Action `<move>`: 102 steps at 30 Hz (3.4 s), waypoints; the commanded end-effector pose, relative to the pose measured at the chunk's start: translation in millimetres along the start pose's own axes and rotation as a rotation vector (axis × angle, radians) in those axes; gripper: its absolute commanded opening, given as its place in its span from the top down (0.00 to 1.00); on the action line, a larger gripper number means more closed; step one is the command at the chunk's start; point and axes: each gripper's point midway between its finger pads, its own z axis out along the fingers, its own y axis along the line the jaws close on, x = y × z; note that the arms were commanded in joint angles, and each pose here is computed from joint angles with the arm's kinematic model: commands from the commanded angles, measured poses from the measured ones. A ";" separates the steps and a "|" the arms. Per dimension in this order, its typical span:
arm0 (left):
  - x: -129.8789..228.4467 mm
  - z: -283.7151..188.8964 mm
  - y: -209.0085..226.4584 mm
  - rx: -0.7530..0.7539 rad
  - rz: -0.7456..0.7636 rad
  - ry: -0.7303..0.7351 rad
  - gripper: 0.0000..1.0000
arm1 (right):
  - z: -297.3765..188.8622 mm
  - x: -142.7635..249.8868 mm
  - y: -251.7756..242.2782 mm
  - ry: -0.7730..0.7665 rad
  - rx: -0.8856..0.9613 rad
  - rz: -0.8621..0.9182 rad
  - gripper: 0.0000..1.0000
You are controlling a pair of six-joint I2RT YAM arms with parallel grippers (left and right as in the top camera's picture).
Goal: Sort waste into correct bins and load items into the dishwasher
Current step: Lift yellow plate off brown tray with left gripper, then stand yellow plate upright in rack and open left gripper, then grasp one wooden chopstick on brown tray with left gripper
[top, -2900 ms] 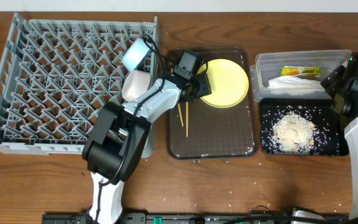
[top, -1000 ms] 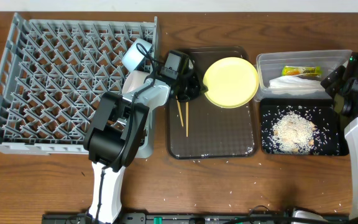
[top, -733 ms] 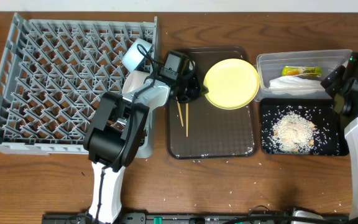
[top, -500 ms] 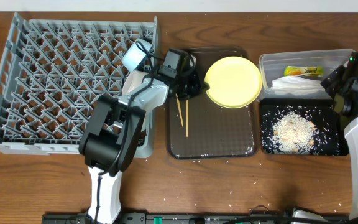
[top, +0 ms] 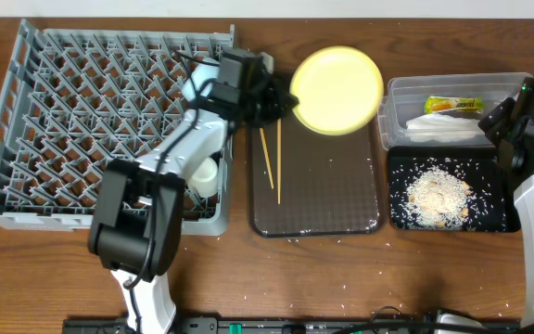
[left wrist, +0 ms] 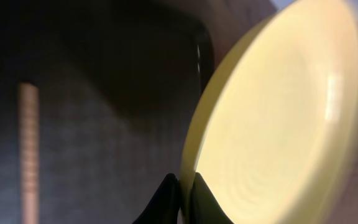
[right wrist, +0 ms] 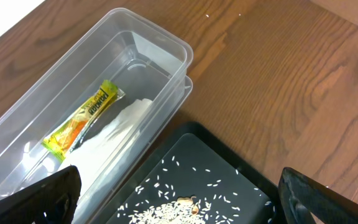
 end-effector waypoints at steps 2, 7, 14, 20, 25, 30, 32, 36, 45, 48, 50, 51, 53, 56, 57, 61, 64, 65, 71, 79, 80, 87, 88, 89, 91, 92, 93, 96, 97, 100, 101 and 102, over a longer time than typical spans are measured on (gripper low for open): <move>-24.6 -24.8 4.4 0.012 -0.002 -0.057 0.92 | 1.3 -1.0 -2.7 -0.006 0.018 0.011 0.01; -74.1 -87.2 -12.2 -0.018 0.085 -0.248 0.93 | 1.3 -1.1 -2.6 -0.006 0.017 0.011 0.01; -132.6 -235.3 6.0 -0.385 0.203 -0.678 0.93 | 1.3 -1.1 -2.6 -0.006 0.017 0.011 0.01; -150.8 -346.0 54.3 -1.077 0.375 -0.895 0.93 | 1.4 -1.0 -2.6 -0.006 0.018 0.011 0.01; -160.6 -351.5 74.3 -1.271 0.446 -0.858 0.92 | 1.3 -1.1 -2.6 -0.006 0.017 0.011 0.01; -171.3 -331.9 106.5 -1.400 0.504 -0.762 0.93 | 1.3 -1.0 -2.7 -0.006 0.018 0.011 0.01; -172.6 -325.4 116.7 -1.434 0.521 -0.724 0.92 | 1.3 -1.1 -2.6 -0.006 0.017 0.011 0.01; -172.1 -311.2 134.5 -1.463 0.537 -0.656 0.92 | 1.3 -1.0 -2.7 -0.006 0.018 0.011 0.01; -169.0 -285.5 112.0 -1.417 0.596 -0.660 0.65 | 1.4 -1.0 -2.6 -0.006 0.018 0.011 0.01; -167.3 -278.5 106.5 -1.405 0.612 -0.657 0.44 | 1.3 -1.0 -2.7 -0.006 0.018 0.011 0.01; -166.8 -276.5 103.7 -1.400 0.618 -0.658 0.38 | 1.4 -1.0 -2.6 -0.006 0.018 0.011 0.01; -166.7 -276.6 102.4 -1.398 0.619 -0.661 0.36 | 1.3 -1.1 -2.6 -0.006 0.017 0.011 0.01; -166.1 -278.5 95.3 -1.389 0.624 -0.674 0.35 | 1.4 -1.0 -2.6 -0.006 0.018 0.011 0.01; -164.7 -288.4 75.1 -1.361 0.629 -0.724 0.31 | 1.3 -1.1 -2.6 -0.006 0.017 0.011 0.01; -163.7 -296.0 63.3 -1.340 0.621 -0.763 0.30 | 1.3 -1.0 -2.7 -0.006 0.018 0.011 0.01; -143.8 -301.2 12.0 -1.134 0.625 -0.822 0.30 | 1.3 -1.1 -2.6 -0.006 0.017 0.011 0.01; -111.0 -268.3 -19.5 -0.900 0.627 -0.715 0.39 | 1.4 -1.0 -2.7 -0.005 0.018 0.011 0.01; -99.1 -258.6 -24.5 -0.853 0.597 -0.667 0.39 | 1.3 -1.0 -2.7 -0.006 0.018 0.011 0.01; -24.2 -180.3 -62.9 -0.612 0.531 -0.374 0.39 | 1.3 -1.1 -2.6 -0.006 0.017 0.011 0.01; 38.5 -63.2 -15.1 -0.688 0.448 -0.108 0.38 | 1.4 -1.0 -2.7 -0.005 0.018 0.011 0.01; 40.8 -55.9 -7.9 -0.700 0.430 -0.096 0.38 | 1.3 -1.0 -2.7 -0.006 0.018 0.011 0.01; 48.7 -13.4 38.6 -0.765 0.358 -0.040 0.38 | 1.3 -1.0 -2.7 -0.006 0.018 0.011 0.01; 50.5 -8.4 44.9 -0.774 0.353 -0.030 0.38 | 1.3 -1.0 -2.7 -0.006 0.018 0.011 0.01; 51.7 -3.8 50.2 -0.781 0.348 -0.024 0.38 | 1.4 -1.0 -2.7 -0.005 0.018 0.011 0.01; 57.6 8.4 62.7 -0.786 0.313 -0.004 0.38 | 1.3 -1.0 -2.7 -0.006 0.018 0.011 0.01; 63.6 18.3 68.4 -0.770 0.304 0.026 0.39 | 1.3 -1.0 -2.7 -0.006 0.018 0.011 0.01; 65.7 21.3 71.0 -0.768 0.297 0.034 0.39 | 1.3 -1.0 -2.7 -0.006 0.018 0.011 0.01; 68.8 27.1 79.8 -0.780 0.287 0.045 0.39 | 1.4 -1.0 -2.6 -0.006 0.018 0.011 0.01; 69.3 28.6 80.8 -0.778 0.286 0.047 0.39 | 1.3 -1.1 -2.6 -0.006 0.017 0.011 0.01; 73.0 32.7 83.6 -0.770 0.271 0.061 0.43 | 1.3 -1.1 -2.6 -0.006 0.017 0.011 0.01; 76.3 35.4 88.0 -0.773 0.258 0.072 0.44 | 1.4 -1.0 -2.7 -0.005 0.018 0.011 0.01; 79.5 38.0 91.3 -0.773 0.253 0.086 0.44 | 1.3 -1.1 -2.6 -0.006 0.017 0.011 0.01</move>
